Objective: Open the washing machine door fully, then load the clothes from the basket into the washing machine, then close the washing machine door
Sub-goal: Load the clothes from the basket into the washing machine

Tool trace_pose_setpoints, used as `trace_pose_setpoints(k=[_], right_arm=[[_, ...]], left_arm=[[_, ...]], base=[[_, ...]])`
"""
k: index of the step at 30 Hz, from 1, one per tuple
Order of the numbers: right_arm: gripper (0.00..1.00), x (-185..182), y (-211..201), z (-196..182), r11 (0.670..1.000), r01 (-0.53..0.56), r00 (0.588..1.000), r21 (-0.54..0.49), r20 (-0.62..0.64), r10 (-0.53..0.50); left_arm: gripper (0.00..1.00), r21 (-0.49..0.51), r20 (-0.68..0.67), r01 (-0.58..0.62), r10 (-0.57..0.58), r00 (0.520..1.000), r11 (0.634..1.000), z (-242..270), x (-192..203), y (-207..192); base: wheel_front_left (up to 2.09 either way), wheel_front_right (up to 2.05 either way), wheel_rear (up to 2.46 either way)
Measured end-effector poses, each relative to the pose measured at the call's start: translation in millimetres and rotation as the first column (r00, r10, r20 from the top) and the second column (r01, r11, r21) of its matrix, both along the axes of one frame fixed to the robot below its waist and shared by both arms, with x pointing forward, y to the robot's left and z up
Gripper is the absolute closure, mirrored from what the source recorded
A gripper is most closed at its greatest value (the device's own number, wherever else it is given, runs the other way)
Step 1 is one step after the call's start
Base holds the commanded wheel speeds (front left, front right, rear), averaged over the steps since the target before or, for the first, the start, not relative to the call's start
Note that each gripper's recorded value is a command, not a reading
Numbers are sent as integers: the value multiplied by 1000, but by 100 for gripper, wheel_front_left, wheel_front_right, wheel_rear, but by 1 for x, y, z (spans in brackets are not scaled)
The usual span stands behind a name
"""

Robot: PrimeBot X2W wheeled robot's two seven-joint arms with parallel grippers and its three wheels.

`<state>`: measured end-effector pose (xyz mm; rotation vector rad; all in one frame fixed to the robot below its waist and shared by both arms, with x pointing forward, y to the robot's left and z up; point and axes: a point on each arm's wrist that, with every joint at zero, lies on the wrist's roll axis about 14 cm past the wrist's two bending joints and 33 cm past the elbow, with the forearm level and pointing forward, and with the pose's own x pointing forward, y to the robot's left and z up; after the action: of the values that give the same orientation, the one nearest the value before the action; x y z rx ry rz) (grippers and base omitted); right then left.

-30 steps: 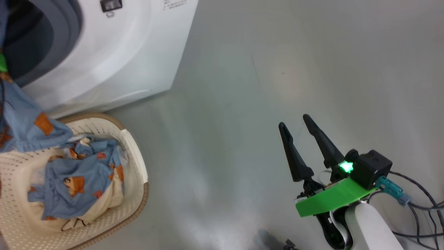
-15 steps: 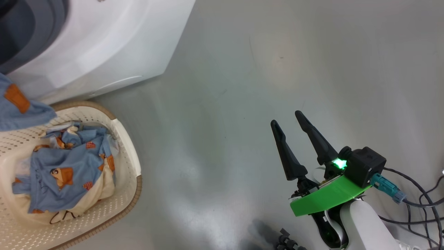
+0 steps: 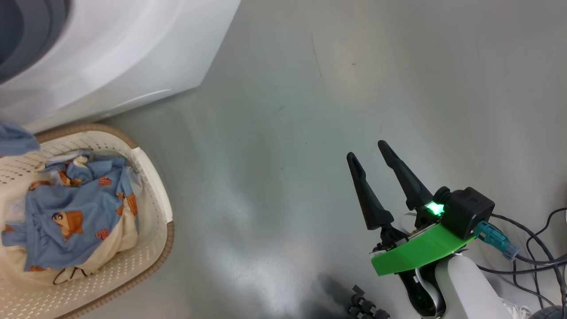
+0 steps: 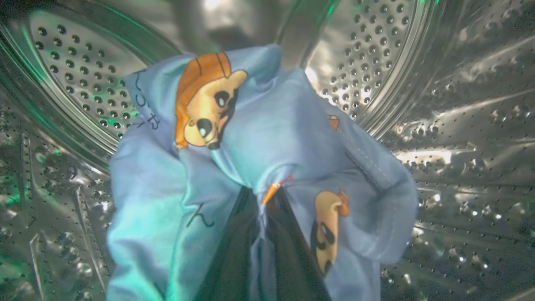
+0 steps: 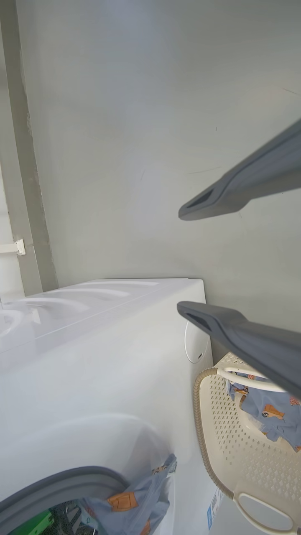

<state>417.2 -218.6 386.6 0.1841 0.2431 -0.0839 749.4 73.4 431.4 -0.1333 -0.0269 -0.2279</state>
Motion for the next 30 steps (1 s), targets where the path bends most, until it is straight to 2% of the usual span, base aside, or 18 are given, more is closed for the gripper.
trace_pose_setpoints(k=[7, 8, 9, 11, 12, 13, 22, 30], right_arm=[[0, 0, 4, 5, 1000, -11, 1000, 9, 15, 10], [0, 0, 5, 6, 1000, -11, 1000, 10, 17, 11], [0, 0, 6, 7, 1000, -13, 1000, 11, 20, 13], [0, 0, 7, 9, 1000, -17, 1000, 14, 26, 16], [0, 0, 7, 11, 1000, -18, 999, 15, 28, 17], [0, -1, 8, 11, 1000, -18, 999, 15, 30, 17], [0, -6, 9, 16, 1000, -15, 999, 25, 37, 14], [0, -6, 14, 27, 999, -26, 997, 35, 70, 24]], left_arm=[[100, 53, -113, -17, 23, 993, 998, -27, -11, 5], [92, 62, -130, -19, 27, 991, 998, -30, -12, 5], [71, 67, -142, -20, 30, 989, 998, -30, -13, 5], [41, 85, -153, -31, 43, 987, 996, -29, -13, 7], [9, 95, -160, -35, 50, 986, 995, -28, -13, 8], [0, 98, -163, -39, 55, 985, 994, -27, -13, 10], [0, 138, -214, -47, 77, 974, 989, -30, -25, 12], [0, 142, -216, -56, 86, 973, 988, -14, -36, 7]], base=[[0, 0, 0], [0, 0, 0], [0, 0, 0], [0, 0, 0], [0, 0, 0], [0, 0, 0], [0, 0, 0], [0, 0, 0]])
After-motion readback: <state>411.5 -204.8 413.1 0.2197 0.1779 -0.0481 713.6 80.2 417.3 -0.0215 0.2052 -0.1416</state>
